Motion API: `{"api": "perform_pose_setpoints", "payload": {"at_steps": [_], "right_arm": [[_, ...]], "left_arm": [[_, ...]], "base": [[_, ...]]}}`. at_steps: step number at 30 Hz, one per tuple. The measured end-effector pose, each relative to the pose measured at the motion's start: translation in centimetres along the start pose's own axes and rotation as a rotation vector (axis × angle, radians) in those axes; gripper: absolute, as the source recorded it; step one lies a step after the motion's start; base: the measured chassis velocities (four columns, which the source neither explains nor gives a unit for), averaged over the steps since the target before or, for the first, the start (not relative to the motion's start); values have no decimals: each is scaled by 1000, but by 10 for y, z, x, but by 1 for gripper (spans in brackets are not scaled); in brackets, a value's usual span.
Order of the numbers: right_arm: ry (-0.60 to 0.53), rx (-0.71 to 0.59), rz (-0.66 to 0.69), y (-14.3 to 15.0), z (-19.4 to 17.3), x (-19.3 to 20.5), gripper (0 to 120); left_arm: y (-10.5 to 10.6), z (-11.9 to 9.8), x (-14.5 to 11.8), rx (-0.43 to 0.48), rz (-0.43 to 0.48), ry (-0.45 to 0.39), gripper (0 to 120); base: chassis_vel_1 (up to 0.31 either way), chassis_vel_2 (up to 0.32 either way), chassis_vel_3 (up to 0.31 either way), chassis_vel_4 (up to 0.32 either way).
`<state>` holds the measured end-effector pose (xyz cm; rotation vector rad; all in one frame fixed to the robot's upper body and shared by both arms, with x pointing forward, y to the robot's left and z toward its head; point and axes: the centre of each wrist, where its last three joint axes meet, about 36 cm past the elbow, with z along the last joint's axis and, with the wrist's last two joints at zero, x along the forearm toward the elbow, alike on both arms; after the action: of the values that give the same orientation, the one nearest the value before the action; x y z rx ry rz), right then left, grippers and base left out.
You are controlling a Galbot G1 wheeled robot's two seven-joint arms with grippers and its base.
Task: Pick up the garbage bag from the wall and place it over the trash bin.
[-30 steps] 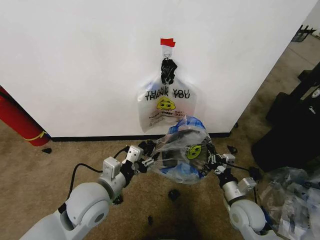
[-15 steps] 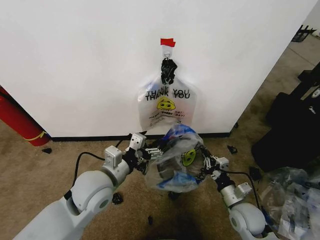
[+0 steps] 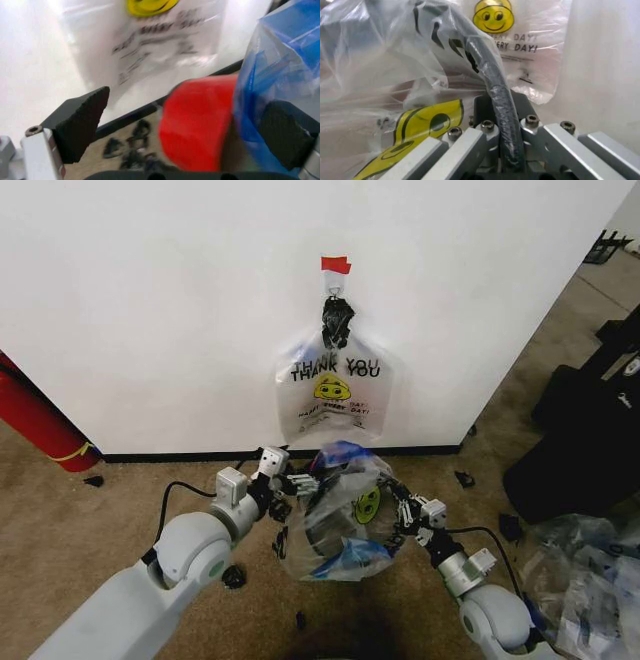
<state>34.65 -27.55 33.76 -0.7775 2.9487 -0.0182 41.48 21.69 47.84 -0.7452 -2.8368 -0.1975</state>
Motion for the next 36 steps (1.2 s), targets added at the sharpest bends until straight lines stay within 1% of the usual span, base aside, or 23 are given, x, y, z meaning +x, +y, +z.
{"api": "perform_pose_setpoints", "payload": {"at_steps": [2,3,4,6,10,14,16,18,20,23,24,25,26,27,28,30,31,32,33,34,36], "right_arm": [[-2,0,-6,-1,0,0,0],[-7,-8,-20,-2,0,1,0],[-8,-9,-22,-2,0,2,0],[-18,-31,-39,-3,0,3,0],[-32,-74,-50,-3,1,4,0],[-43,-106,-44,-2,1,5,0],[-46,-134,-29,0,3,5,0],[-39,-167,15,4,7,4,0],[-35,-178,32,5,8,4,0],[-3,-244,158,17,16,2,0],[9,-266,200,21,18,2,0],[28,-305,273,27,21,0,0],[28,-305,273,27,21,0,0],[41,-340,332,32,22,0,0],[44,-355,359,34,22,0,0],[46,-367,387,38,23,0,0],[43,-363,395,39,23,-1,0],[36,-343,396,41,24,-2,0],[36,-343,396,41,24,-2,0],[28,-323,394,41,24,-3,0],[7,-293,387,43,23,-5,0]], "left_arm": [[2,3,-2,-6,-5,3,100],[9,11,-8,-22,-15,7,100],[9,12,-9,-24,-17,8,100],[17,25,-19,-46,-25,9,100],[25,37,-30,-57,-38,14,100],[26,37,-32,-57,-36,9,100],[25,35,-30,-52,-21,-12,100],[26,33,-25,-42,4,-36,100],[27,32,-24,-40,10,-43,100],[30,32,-16,-37,27,-77,100],[29,32,-13,-34,26,-87,100],[26,31,-10,-30,15,-106,100],[26,31,-10,-30,15,-106,100],[18,28,-7,-22,-5,-136,100],[12,26,-4,-14,-8,-153,100],[-3,21,6,9,6,-175,100],[-16,19,16,28,28,-184,100],[-35,18,31,54,69,-182,100],[-35,18,31,54,69,-182,100],[-49,20,42,71,105,-169,100],[-67,24,57,84,161,-137,100]], "base": [[0,0,0,0],[0,0,0,0],[0,0,0,0],[0,0,0,0],[0,0,0,0],[0,0,0,0],[0,0,0,0],[0,0,0,0],[0,0,0,0],[0,0,0,0],[0,0,0,0],[0,0,0,0],[0,0,0,0],[0,0,0,0],[0,0,0,0],[0,0,0,0],[0,0,0,0],[0,0,0,0],[0,0,0,0],[0,0,0,0],[0,0,0,0]]}}
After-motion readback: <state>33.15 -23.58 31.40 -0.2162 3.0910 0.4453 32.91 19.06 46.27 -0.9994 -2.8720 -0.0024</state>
